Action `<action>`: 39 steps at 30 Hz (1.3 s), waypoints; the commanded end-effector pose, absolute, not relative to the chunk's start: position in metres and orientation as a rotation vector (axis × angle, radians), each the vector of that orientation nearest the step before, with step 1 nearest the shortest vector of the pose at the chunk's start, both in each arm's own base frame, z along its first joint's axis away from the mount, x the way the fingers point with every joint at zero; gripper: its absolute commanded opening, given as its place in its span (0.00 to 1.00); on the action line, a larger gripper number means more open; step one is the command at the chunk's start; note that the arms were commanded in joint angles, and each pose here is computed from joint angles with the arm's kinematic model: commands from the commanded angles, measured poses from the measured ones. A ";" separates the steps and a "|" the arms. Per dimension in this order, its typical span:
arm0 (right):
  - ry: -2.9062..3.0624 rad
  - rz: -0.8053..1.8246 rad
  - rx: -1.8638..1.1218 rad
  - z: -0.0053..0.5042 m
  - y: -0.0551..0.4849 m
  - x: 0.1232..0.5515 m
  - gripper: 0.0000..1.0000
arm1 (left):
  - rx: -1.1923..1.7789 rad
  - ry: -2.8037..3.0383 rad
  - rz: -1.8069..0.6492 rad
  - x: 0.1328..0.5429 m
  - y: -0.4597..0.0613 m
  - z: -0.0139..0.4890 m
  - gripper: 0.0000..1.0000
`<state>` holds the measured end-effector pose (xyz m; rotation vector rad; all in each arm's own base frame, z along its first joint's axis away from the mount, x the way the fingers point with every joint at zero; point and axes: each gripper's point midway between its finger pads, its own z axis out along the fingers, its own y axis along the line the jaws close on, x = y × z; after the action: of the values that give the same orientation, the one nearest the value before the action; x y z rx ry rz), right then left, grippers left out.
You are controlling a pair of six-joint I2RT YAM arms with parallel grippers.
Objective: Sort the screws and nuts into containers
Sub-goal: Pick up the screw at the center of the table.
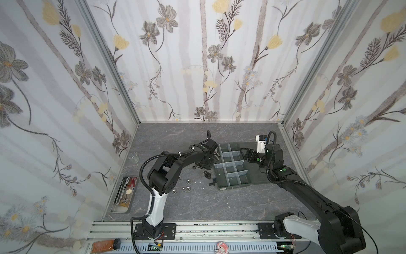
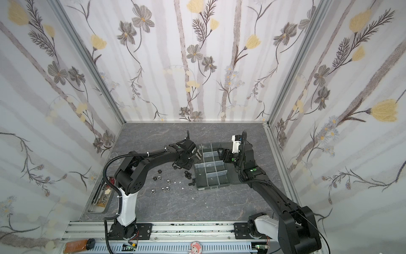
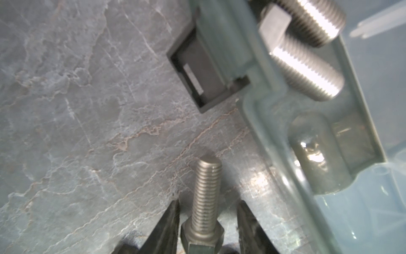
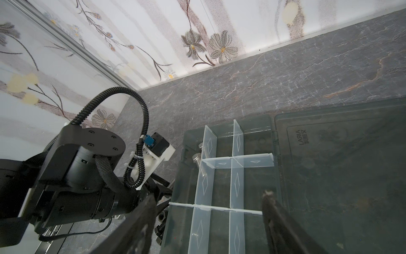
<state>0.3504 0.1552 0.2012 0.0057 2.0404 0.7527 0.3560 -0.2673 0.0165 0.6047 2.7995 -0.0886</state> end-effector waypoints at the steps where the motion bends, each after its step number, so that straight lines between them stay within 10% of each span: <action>1: 1.994 0.766 -0.001 0.212 0.157 0.353 0.76 | 0.603 2.814 -0.056 0.355 -0.263 0.012 0.36; 11: 1.990 0.767 -0.001 0.214 0.156 0.353 0.76 | 0.586 2.795 -0.053 0.353 -0.258 0.028 0.21; 39: 1.985 0.774 0.008 0.221 0.154 0.345 0.76 | 0.600 2.661 -0.131 0.378 -0.282 0.108 0.19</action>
<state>0.3448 0.1532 0.2168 0.0086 2.0013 0.7657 0.3782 -0.2776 0.1068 0.5665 2.6527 -0.1254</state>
